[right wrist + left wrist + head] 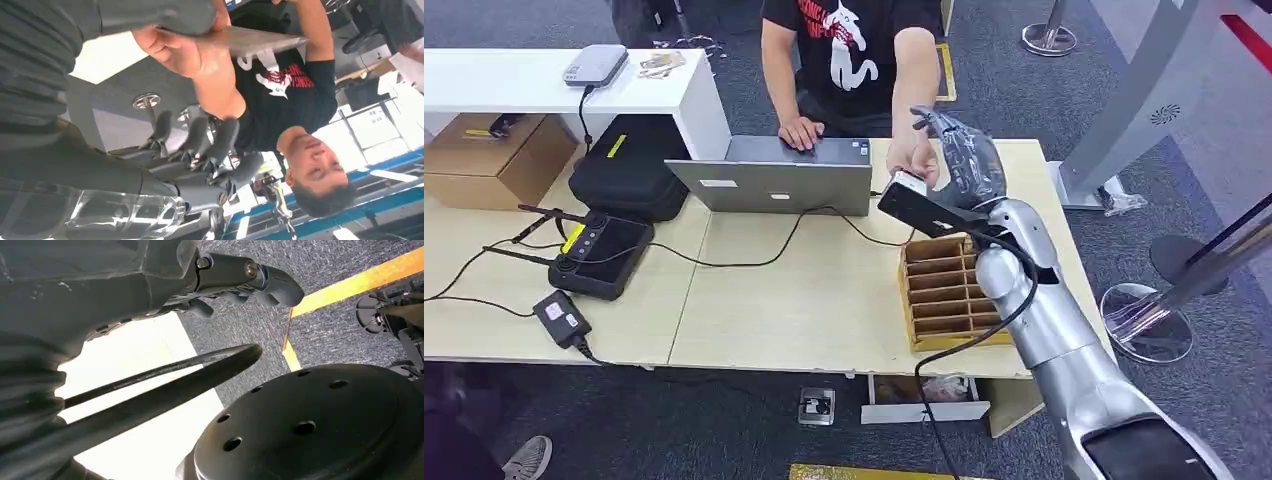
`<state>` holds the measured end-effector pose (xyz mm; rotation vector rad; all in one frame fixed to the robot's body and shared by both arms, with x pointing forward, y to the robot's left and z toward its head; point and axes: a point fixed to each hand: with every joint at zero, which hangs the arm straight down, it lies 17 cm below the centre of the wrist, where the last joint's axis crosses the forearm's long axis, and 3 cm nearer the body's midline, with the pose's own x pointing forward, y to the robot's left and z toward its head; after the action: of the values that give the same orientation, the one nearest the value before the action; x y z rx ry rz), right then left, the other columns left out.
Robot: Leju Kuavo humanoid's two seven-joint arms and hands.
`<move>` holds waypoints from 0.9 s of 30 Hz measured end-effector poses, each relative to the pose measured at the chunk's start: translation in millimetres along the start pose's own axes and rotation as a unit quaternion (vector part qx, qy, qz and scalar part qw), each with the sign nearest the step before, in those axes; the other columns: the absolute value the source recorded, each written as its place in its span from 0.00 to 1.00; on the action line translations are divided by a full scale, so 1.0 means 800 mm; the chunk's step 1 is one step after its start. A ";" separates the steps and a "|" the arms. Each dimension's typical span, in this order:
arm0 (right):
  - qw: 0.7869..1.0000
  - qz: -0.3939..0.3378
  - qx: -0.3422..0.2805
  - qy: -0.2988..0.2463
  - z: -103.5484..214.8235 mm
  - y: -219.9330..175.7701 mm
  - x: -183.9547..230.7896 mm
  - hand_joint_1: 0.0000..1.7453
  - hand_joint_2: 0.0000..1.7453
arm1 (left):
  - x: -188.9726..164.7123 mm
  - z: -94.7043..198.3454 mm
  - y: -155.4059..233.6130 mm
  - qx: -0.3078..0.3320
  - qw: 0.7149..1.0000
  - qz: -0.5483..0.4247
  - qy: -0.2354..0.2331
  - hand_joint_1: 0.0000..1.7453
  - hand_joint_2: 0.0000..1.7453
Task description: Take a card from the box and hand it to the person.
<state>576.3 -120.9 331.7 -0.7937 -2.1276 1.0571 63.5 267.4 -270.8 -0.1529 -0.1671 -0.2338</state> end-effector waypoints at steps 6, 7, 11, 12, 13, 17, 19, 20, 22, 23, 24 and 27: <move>1.000 -0.003 0.008 -0.001 -0.003 0.007 0.001 0.00 1.00 | 0.000 0.000 -0.001 0.000 1.000 0.001 -0.001 0.00 1.00; 1.000 -0.003 0.009 -0.001 -0.003 0.008 0.001 0.00 1.00 | 0.000 0.000 -0.001 0.000 1.000 0.001 -0.001 0.00 1.00; 1.000 -0.003 0.007 -0.003 -0.005 0.006 0.000 0.00 1.00 | -0.001 0.000 -0.001 0.000 1.000 0.003 -0.002 0.00 1.00; 1.000 -0.004 0.005 -0.003 -0.005 0.005 0.000 0.00 1.00 | -0.001 0.000 -0.001 0.000 1.000 0.005 -0.002 0.00 1.00; 1.000 -0.005 0.004 -0.004 -0.006 0.005 0.000 0.00 1.00 | -0.001 0.000 -0.002 0.000 1.000 0.007 -0.002 0.00 1.00; 1.000 -0.009 -0.001 -0.004 -0.005 0.000 0.000 0.00 1.00 | -0.002 0.000 -0.003 0.000 1.000 0.012 -0.002 0.00 1.00; 1.000 -0.011 -0.003 -0.003 -0.005 -0.005 0.000 0.00 1.00 | -0.003 0.000 -0.003 0.000 1.000 0.015 -0.002 0.00 1.00; 1.000 -0.020 -0.003 -0.004 -0.004 -0.008 0.001 0.00 1.00 | -0.003 0.000 -0.003 0.000 1.000 0.017 -0.002 0.00 1.00; 0.999 -0.042 -0.002 -0.010 -0.001 -0.014 0.006 0.00 1.00 | -0.004 0.000 -0.004 0.000 1.000 0.021 -0.003 0.00 1.00; 0.999 -0.050 -0.001 -0.013 0.000 -0.017 0.007 0.00 1.00 | -0.003 0.000 -0.005 -0.001 1.000 0.023 -0.003 0.00 1.00; 0.998 -0.062 0.002 -0.019 0.002 -0.019 0.011 0.00 1.00 | -0.003 0.000 -0.005 -0.001 1.000 0.025 -0.003 0.00 1.00; 0.995 -0.096 0.005 -0.033 0.012 -0.032 0.017 0.00 1.00 | -0.004 0.000 -0.006 -0.001 0.999 0.032 -0.003 0.00 1.00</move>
<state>554.7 -127.7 351.9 -0.5431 -2.2025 1.0036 59.4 263.4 -271.1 -0.1608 -0.1686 -0.1699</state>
